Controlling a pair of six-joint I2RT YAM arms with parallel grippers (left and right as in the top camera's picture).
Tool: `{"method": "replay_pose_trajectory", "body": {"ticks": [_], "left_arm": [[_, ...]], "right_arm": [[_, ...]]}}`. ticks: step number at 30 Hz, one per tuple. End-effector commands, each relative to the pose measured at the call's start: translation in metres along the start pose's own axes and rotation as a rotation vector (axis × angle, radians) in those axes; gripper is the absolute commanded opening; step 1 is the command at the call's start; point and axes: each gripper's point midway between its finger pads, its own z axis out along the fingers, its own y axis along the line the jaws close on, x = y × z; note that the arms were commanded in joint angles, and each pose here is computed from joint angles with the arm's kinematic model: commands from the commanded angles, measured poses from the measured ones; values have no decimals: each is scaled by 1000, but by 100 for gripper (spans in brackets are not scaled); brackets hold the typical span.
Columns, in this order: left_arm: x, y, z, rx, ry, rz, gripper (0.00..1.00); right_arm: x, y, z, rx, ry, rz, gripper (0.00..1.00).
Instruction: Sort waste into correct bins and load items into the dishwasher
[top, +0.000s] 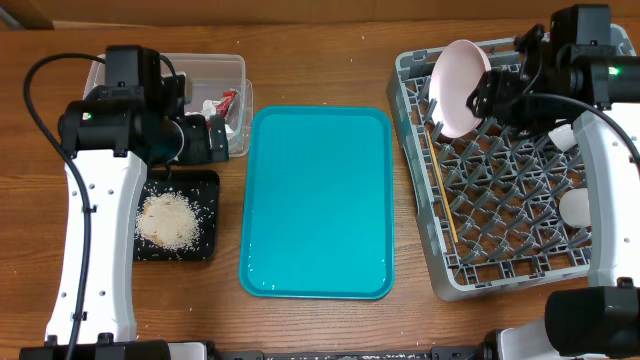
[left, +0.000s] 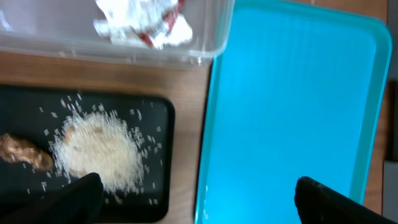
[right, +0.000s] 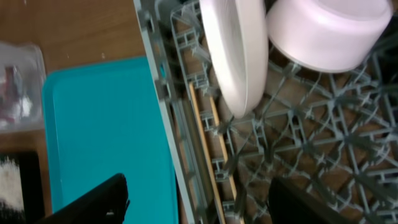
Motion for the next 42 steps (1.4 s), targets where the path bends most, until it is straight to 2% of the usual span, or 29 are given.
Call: {"method": "replay_pose_trajectory", "body": {"ticks": [1,7,11,16,24,25,26,30,32,37,42], "left_arm": [[12,2,0,0,55,18,100],[39,4,-7,-10,153,7,100],[45,4,-19,-6,124,34,100],[49,2,-37,5,-23,61,100],[69,6,-62,14,-355,67,100],[73,6,-63,21,-390,48,100],[78,7,-64,27,-415,39,100],[88,8,-65,35,-480,44,100],[95,9,-62,32,-455,41,100],[109,11,-53,23,-383,34,100],[110,12,-52,22,-372,33,100]], "right_arm": [[8,0,-2,-3,31,-52,72],[33,-4,-6,14,128,-22,60],[40,-10,-13,58,130,-1,57],[42,-11,-31,74,31,-17,57],[64,-9,-53,36,-300,-114,59],[67,-12,-55,45,-348,-122,68],[71,-15,-57,57,-390,-127,100],[92,-25,-58,81,-468,-134,100],[101,-26,-56,77,-470,-135,100],[112,-29,-49,84,-424,-126,100],[112,-32,-41,89,-388,-120,100]]}}
